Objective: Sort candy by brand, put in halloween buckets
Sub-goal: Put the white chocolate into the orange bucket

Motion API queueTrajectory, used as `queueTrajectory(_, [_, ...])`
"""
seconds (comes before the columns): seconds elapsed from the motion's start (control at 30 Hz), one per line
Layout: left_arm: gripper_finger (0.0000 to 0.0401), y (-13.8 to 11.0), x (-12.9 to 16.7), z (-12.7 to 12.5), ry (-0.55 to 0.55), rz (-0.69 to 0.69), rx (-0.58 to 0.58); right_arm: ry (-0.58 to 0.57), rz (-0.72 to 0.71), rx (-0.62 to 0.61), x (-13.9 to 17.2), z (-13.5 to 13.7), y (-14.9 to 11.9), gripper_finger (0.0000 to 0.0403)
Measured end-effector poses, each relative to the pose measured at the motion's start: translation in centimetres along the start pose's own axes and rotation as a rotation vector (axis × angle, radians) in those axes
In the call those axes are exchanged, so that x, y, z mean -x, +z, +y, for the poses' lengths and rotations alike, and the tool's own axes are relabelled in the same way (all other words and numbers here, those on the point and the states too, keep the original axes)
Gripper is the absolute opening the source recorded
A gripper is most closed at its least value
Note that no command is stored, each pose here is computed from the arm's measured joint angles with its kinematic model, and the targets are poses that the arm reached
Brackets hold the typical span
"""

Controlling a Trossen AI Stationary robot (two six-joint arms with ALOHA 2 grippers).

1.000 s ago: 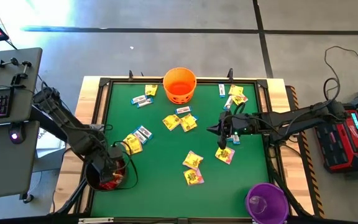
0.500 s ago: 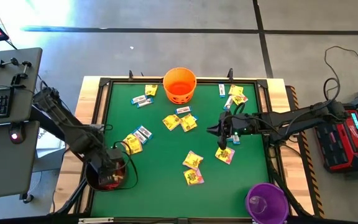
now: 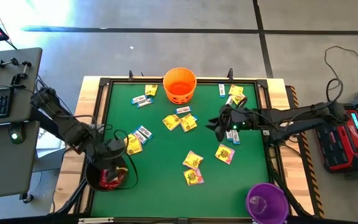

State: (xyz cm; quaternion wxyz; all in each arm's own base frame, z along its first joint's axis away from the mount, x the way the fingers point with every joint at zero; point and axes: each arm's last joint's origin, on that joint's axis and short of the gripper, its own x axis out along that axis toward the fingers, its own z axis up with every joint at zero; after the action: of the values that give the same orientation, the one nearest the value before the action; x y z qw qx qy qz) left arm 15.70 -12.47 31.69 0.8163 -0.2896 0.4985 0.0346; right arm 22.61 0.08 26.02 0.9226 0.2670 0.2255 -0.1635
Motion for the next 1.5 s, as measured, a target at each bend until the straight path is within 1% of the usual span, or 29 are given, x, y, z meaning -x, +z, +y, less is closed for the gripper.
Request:
queueTrajectory(0.07, [0.0005,0.9,0.1,0.0,-0.041,-0.072,-0.011,-0.036,0.013,-0.019,-0.1,-0.7,0.1,0.0160])
queueTrajectory(0.2, [0.0003,2.9,0.0,0.3,-0.115,-0.194,-0.030,-0.159,0.065,-0.138,-0.2,-2.6,0.1,0.0157])
queueTrajectory(0.27, [0.0001,3.8,-0.1,0.6,-0.124,-0.253,-0.045,-0.242,0.100,-0.198,-0.1,-3.9,0.0,0.0157])
queueTrajectory(0.37, [0.0001,5.5,-0.1,1.2,-0.130,-0.338,-0.055,-0.424,0.124,-0.285,0.2,-5.8,-0.3,0.0157])
queueTrajectory(0.47, [0.0001,7.0,0.0,2.0,-0.091,-0.418,-0.052,-0.583,0.100,-0.357,0.7,-7.3,-0.4,0.0163])
queueTrajectory(0.57, [0.0001,8.1,0.2,3.0,-0.002,-0.518,-0.018,-0.699,0.048,-0.434,0.8,-8.7,-0.5,0.0175])
queueTrajectory(0.67, [0.0001,8.9,0.4,3.7,0.084,-0.598,0.012,-0.799,0.023,-0.455,0.3,-10.0,-1.1,0.0188])
queueTrajectory(0.77, [0.0001,9.5,0.6,4.2,0.121,-0.649,0.028,-0.833,0.029,-0.469,-0.8,-11.0,-1.6,0.0200])
queueTrajectory(0.83, [0.0001,9.8,0.7,4.2,0.124,-0.668,0.009,-0.836,0.019,-0.483,-1.7,-11.3,-1.6,0.0208])
queueTrajectory(0.93, [0.0000,10.2,0.8,3.9,0.130,-0.703,-0.085,-0.849,-0.005,-0.505,-3.5,-11.9,-1.7,0.0215])
queueTrajectory(1.0, [0.0000,10.4,0.8,3.7,0.132,-0.710,-0.164,-0.887,0.003,-0.492,-4.5,-12.3,-2.0,0.0216])
queueTrajectory(1.07, [0.0000,10.7,0.9,3.7,0.121,-0.726,-0.208,-0.933,0.003,-0.508,-5.4,-12.7,-2.4,0.0216])
queueTrajectory(1.13, [0.0000,10.7,0.6,4.2,0.092,-0.741,-0.225,-0.965,0.005,-0.541,-6.2,-13.0,-2.7,0.0216])
queueTrajectory(1.23, [0.0000,10.9,-0.1,4.9,-0.009,-0.778,-0.218,-1.007,0.014,-0.594,-7.2,-13.5,-3.4,0.0216])
queueTrajectory(1.3, [0.0000,11.0,-0.6,5.5,-0.050,-0.795,-0.217,-1.031,0.017,-0.596,-7.7,-13.8,-3.8,0.0216])
queueTrajectory(1.4, [0.0000,11.2,-1.3,6.3,-0.050,-0.831,-0.188,-1.074,0.021,-0.578,-8.1,-14.3,-4.2,0.0216])
queueTrajectory(1.5, [0.0000,11.5,-1.4,7.1,-0.027,-0.853,-0.116,-1.074,0.009,-0.581,-8.6,-14.6,-4.3,0.0216])
